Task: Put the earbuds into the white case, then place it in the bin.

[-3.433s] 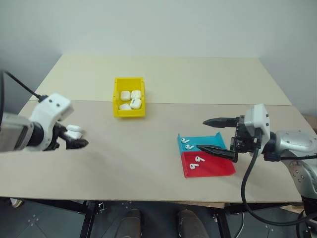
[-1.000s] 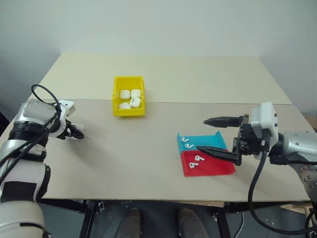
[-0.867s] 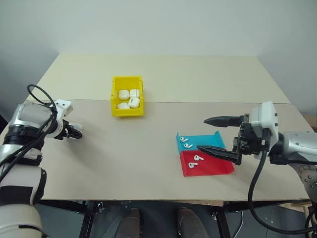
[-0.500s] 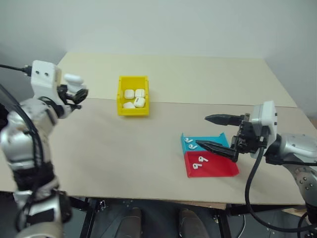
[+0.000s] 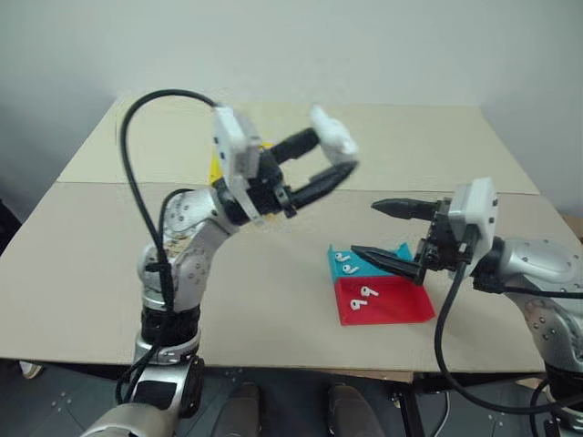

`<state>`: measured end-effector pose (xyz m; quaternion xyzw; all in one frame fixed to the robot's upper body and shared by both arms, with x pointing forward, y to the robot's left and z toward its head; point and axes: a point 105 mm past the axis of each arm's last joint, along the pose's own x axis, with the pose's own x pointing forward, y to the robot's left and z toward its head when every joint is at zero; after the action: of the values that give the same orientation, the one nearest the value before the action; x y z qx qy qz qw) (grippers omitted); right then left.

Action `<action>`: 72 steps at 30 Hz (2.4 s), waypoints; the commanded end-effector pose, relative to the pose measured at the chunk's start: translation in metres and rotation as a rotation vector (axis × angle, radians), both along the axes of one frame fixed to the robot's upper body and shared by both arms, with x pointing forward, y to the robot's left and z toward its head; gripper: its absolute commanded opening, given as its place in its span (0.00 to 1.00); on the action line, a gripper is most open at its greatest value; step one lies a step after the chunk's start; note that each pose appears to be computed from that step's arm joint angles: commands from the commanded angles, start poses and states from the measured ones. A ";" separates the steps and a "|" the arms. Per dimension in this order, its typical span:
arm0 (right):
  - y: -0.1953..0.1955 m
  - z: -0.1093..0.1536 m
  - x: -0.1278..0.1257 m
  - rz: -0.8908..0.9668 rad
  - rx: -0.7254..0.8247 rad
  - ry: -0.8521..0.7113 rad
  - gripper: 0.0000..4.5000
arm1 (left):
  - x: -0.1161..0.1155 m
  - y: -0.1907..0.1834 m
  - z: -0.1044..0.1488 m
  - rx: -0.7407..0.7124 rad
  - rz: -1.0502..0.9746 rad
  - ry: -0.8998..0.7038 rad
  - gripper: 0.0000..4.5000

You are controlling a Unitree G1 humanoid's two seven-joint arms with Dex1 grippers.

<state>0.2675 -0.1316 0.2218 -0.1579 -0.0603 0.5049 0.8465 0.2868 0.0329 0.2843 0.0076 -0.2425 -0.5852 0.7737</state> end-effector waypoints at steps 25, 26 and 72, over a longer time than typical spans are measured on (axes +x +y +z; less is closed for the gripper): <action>0.011 -0.078 -0.007 0.170 -0.941 0.030 0.48 | -0.011 0.019 -0.051 -0.013 -0.128 -0.015 0.62; 0.012 -0.080 -0.006 0.174 -0.959 0.029 0.48 | -0.012 0.019 -0.051 -0.017 -0.129 -0.013 0.62; -0.008 0.023 -0.016 0.095 0.062 -0.025 0.14 | -0.021 0.010 -0.039 -0.012 -0.191 -0.010 0.62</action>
<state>0.2599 -0.1322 0.2187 -0.1634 -0.0234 0.5518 0.8175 0.2710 0.0485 0.2347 -0.0181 -0.2319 -0.6444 0.7284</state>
